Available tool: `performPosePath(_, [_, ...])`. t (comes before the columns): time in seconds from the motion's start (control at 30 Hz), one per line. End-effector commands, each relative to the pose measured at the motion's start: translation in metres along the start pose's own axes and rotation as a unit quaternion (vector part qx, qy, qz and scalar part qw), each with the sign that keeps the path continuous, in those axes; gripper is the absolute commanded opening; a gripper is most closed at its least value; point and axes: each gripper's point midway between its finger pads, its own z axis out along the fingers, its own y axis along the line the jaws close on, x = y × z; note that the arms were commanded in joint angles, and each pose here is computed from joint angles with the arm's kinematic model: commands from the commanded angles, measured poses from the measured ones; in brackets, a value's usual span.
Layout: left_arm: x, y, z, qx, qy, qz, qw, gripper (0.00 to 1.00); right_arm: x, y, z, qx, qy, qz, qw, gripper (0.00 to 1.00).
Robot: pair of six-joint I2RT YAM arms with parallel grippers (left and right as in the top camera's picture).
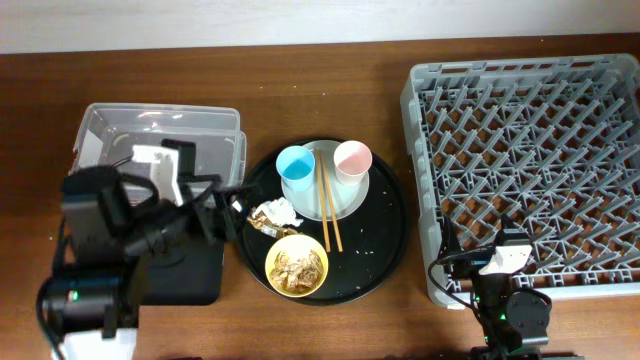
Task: Sort waste into correct bins and load items into the dishwasher rack
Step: 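Grasp the crumpled white tissue with the left gripper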
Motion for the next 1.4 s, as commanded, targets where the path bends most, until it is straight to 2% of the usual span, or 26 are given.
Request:
performPosePath(0.0, [0.011, 0.028, 0.005, -0.066, 0.027, -0.119, 0.990, 0.75, 0.002, -0.001, 0.000, 0.004, 0.002, 0.001, 1.000, 0.98])
performPosePath(0.03, [0.025, 0.054, 0.004, -0.146, 0.038, -0.169, 0.974, 0.74, 0.002, -0.001, 0.000, 0.004, 0.002, 0.001, 1.000, 0.98])
performPosePath(0.1, [0.044, 0.079, -0.002, -0.243, 0.047, -0.207, 0.947, 0.72, 0.002, -0.001, 0.000, 0.004, 0.002, 0.000, 1.000, 0.98])
performPosePath(0.13, [0.050, 0.084, -0.002, -0.268, 0.050, -0.209, 0.939, 0.72, 0.002, -0.001, 0.000, 0.004, 0.002, 0.001, 1.000, 0.98])
performPosePath(0.27, [0.069, 0.083, 0.014, -0.298, 0.056, -0.220, 0.927, 0.72, 0.002, -0.001, 0.000, 0.004, 0.002, 0.001, 1.000, 0.99])
performPosePath(0.37, [0.088, 0.088, 0.028, -0.330, 0.058, -0.243, 0.910, 0.62, 0.002, -0.001, 0.000, 0.004, 0.002, 0.000, 1.000, 0.98])
performPosePath(0.4, [0.093, 0.088, 0.033, -0.334, 0.061, -0.242, 0.909, 0.60, 0.002, -0.001, 0.000, 0.003, 0.002, 0.001, 1.000, 0.98])
performPosePath(0.53, [0.107, 0.085, 0.075, -0.324, 0.085, -0.210, 0.919, 0.43, 0.002, -0.001, 0.000, 0.004, 0.002, 0.000, 1.000, 0.98])
performPosePath(0.7, [0.121, 0.101, 0.118, -0.342, 0.107, -0.172, 0.918, 0.43, 0.002, -0.001, 0.000, 0.004, 0.002, 0.001, 1.000, 0.98])
performPosePath(0.77, [0.134, 0.112, 0.130, -0.354, 0.127, -0.172, 0.911, 0.44, 0.002, -0.001, 0.000, 0.004, 0.002, 0.001, 1.000, 0.98])
performPosePath(0.87, [0.147, 0.125, 0.145, -0.360, 0.160, -0.134, 0.910, 0.57, 0.002, -0.001, 0.000, 0.004, 0.002, 0.000, 1.000, 0.98])
performPosePath(0.97, [0.151, 0.132, 0.158, -0.351, 0.173, -0.095, 0.915, 0.63, 0.002, -0.001, 0.000, 0.003, 0.002, 0.000, 1.000, 0.98])
performPosePath(1.07, [0.153, 0.135, 0.168, -0.339, 0.184, -0.067, 0.920, 0.63, 0.002, -0.001, 0.000, 0.004, 0.002, 0.001, 1.000, 0.98])
performPosePath(1.13, [0.154, 0.137, 0.168, -0.341, 0.186, -0.065, 0.919, 0.62, 0.002, -0.001, 0.000, 0.003, 0.002, 0.000, 1.000, 0.98])
performPosePath(1.2, [0.153, 0.136, 0.169, -0.339, 0.184, -0.061, 0.920, 0.50, 0.002, -0.001, 0.000, 0.004, 0.002, 0.001, 1.000, 0.98])
performPosePath(1.27, [0.153, 0.136, 0.170, -0.339, 0.184, -0.061, 0.921, 0.44, 0.002, -0.001, 0.000, 0.003, 0.002, 0.001, 1.000, 0.98])
performPosePath(1.37, [0.156, 0.137, 0.168, -0.340, 0.188, -0.062, 0.919, 0.44, 0.002, -0.001, 0.000, 0.004, 0.002, 0.001, 1.000, 0.98])
